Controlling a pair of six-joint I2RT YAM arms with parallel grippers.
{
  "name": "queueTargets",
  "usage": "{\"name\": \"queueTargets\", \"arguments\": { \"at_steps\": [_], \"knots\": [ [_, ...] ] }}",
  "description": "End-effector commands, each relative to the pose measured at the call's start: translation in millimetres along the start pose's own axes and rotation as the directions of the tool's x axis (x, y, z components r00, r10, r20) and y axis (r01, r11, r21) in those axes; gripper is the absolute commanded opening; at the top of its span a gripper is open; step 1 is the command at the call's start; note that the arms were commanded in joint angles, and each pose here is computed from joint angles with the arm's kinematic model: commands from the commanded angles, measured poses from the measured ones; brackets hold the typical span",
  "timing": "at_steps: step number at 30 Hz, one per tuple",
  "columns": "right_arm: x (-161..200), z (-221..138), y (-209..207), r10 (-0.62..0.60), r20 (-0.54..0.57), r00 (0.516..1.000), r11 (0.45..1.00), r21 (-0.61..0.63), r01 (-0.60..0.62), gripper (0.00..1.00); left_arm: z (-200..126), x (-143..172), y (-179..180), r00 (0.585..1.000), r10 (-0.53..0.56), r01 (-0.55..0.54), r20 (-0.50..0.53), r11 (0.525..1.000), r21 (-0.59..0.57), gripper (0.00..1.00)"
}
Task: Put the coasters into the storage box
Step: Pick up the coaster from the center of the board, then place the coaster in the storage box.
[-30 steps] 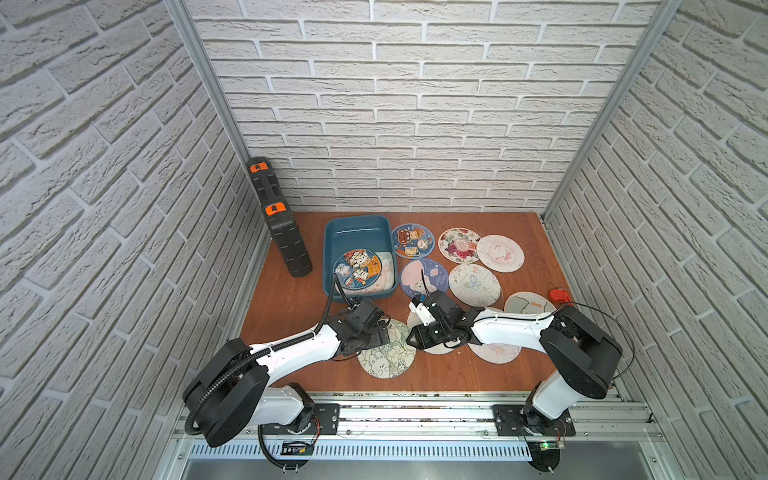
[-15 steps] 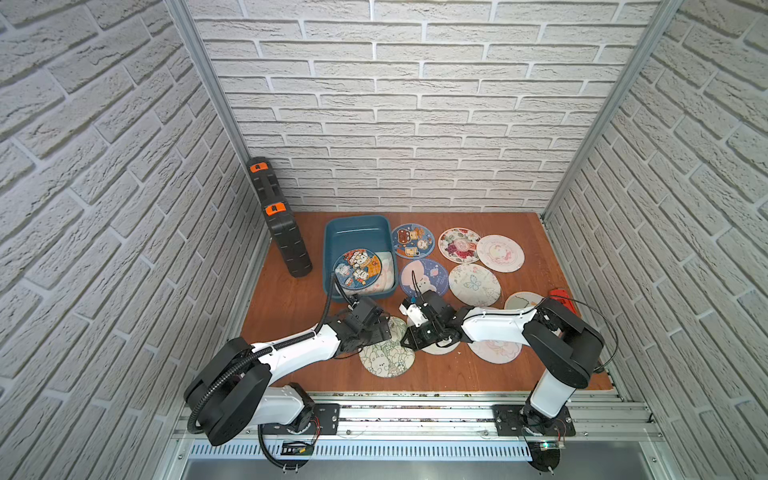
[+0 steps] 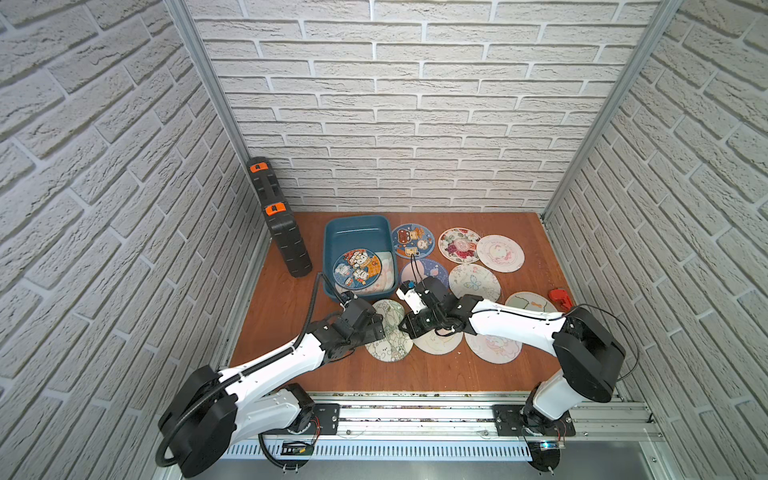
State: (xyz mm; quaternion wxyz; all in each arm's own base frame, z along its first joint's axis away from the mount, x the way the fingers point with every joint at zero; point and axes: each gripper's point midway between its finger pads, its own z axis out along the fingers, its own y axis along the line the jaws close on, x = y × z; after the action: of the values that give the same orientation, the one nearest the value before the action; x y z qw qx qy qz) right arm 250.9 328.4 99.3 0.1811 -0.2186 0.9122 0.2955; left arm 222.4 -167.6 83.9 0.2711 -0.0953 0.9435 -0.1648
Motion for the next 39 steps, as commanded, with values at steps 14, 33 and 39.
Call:
{"name": "queueTargets", "arguments": {
  "at_steps": [14,33,39],
  "knots": [
    [-122,-39,43,-0.192,0.257,0.947,0.981,0.058,0.183,0.06,-83,-76,-13,0.906,0.018,-0.095,0.423,0.982,0.161,0.98],
    [-222,68,11,-0.068,0.399,0.915,0.996,-0.024,0.085,0.08,-89,-79,-18,0.857,0.035,-0.174,0.513,0.958,0.226,0.98],
    [-224,98,-37,-0.001,0.396,0.918,0.997,0.074,-0.031,0.09,-80,-79,-19,0.868,0.048,-0.172,0.494,0.963,0.209,0.98]
  ]
}}
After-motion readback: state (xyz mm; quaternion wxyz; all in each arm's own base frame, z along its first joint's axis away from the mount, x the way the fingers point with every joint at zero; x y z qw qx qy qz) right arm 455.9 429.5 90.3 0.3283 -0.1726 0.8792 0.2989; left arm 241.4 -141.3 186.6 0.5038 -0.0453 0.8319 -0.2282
